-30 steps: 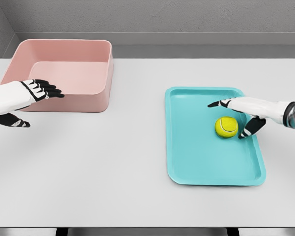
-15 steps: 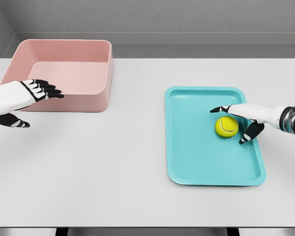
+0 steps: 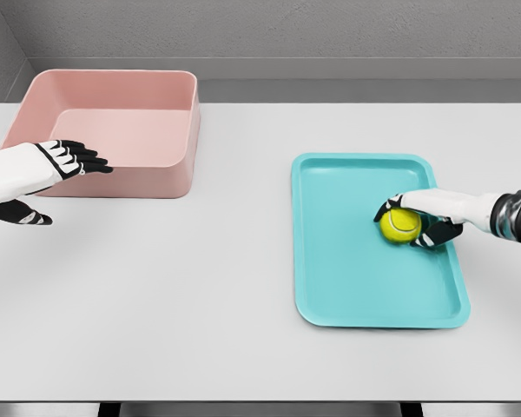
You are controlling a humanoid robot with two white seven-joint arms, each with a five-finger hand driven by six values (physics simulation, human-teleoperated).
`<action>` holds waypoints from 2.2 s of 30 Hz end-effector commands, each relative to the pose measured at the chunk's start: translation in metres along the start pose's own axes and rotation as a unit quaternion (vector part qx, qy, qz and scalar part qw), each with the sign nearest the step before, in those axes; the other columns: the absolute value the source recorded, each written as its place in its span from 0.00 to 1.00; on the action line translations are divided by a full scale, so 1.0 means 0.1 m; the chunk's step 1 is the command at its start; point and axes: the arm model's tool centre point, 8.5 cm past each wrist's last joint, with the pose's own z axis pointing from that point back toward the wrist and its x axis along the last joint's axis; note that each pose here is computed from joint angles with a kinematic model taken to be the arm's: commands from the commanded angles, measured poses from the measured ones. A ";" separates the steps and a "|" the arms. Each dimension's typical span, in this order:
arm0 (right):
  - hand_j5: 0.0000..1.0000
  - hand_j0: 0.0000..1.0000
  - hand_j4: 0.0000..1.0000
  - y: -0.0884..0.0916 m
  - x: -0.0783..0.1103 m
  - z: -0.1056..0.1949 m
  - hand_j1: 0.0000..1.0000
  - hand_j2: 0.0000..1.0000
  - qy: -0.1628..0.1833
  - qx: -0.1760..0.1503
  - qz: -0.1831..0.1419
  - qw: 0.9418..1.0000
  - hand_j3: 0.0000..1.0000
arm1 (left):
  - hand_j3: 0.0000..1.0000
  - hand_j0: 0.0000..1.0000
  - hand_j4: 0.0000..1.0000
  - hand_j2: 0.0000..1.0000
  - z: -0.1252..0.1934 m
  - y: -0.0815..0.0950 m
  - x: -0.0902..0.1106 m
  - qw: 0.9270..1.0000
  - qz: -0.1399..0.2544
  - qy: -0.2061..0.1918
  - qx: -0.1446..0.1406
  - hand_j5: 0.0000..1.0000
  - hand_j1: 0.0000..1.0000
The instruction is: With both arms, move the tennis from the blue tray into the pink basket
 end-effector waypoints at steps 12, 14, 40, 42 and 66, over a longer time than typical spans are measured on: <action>0.51 0.51 0.51 -0.04 0.09 0.01 0.51 0.51 -0.011 -0.004 0.013 1.000 0.51 | 1.00 1.00 1.00 1.00 0.01 0.01 0.00 1.000 0.002 0.001 0.002 1.00 1.00; 0.46 0.46 0.46 -0.06 0.09 0.02 0.46 0.46 -0.010 -0.006 0.014 1.000 0.46 | 1.00 1.00 1.00 1.00 0.01 0.01 0.00 1.000 0.002 0.001 0.002 1.00 1.00; 0.42 0.42 0.42 -0.45 0.70 -0.04 0.42 0.42 -0.087 -0.054 0.059 0.993 0.42 | 1.00 1.00 1.00 1.00 0.01 0.01 -0.01 1.000 0.003 0.001 0.002 1.00 1.00; 0.42 0.42 0.42 -0.49 0.75 -0.04 0.42 0.42 -0.098 -0.059 0.067 0.991 0.42 | 1.00 1.00 1.00 1.00 0.01 0.01 -0.01 1.000 0.002 0.002 0.001 1.00 1.00; 0.36 0.36 0.36 -0.54 1.55 -0.40 0.36 0.36 -0.212 -0.041 0.131 0.968 0.36 | 1.00 1.00 1.00 1.00 0.01 0.01 -0.01 1.000 0.002 0.002 0.001 1.00 1.00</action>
